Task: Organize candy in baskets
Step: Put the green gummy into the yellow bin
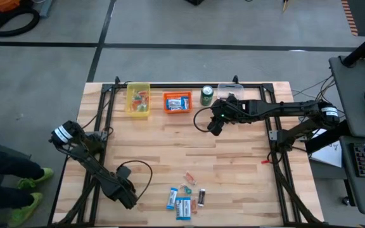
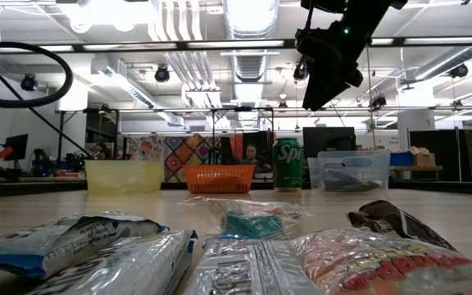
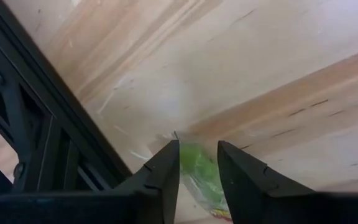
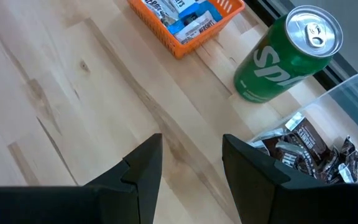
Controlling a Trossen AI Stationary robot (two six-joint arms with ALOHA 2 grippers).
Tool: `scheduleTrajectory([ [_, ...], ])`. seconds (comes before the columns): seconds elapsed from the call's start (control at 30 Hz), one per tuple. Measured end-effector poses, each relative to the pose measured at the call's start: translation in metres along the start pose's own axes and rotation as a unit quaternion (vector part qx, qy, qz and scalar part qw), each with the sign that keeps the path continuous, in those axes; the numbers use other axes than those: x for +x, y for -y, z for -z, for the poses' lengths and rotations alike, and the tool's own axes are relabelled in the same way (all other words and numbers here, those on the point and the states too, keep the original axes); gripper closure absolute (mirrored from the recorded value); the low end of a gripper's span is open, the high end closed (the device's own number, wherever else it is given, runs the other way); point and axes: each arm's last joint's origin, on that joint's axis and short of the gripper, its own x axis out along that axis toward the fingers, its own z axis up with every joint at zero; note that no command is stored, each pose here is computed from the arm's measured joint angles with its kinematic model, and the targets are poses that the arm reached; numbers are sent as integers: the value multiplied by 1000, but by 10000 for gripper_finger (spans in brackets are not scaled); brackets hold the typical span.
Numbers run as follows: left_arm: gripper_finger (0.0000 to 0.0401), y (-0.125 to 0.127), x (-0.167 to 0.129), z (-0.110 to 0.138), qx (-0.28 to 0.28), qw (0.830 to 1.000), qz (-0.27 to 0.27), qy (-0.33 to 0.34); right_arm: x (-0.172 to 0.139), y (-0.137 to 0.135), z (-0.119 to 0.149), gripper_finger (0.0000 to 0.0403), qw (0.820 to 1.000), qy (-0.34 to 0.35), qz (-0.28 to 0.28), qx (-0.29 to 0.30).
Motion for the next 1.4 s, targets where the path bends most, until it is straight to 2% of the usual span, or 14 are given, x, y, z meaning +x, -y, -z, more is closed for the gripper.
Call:
scheduleTrajectory([
  [0.4,393,1,1,2,4,1000,2,0,-1,-3,1,248,1000,0,-4,-5],
  [0.53,396,2,-2,3,17,1000,12,6,-1,-4,1,248,1000,0,-5,-6],
  [0.67,400,11,-17,3,57,995,54,55,-2,-7,2,248,1000,0,-10,-13],
  [0.8,400,19,-45,-4,97,978,110,145,-9,-11,4,248,999,-1,-21,-25],
  [0.97,401,20,-72,-28,149,947,125,255,-23,-23,2,248,996,5,-81,-34],
  [1.13,401,10,-92,-62,198,917,100,331,-32,-43,9,248,989,-1,-135,-58],
  [1.27,401,-8,-107,-93,224,900,72,366,-38,-59,21,248,983,-15,-166,-75],
  [1.4,401,-37,-118,-127,228,892,45,387,-43,-75,39,248,978,-31,-184,-88],
])
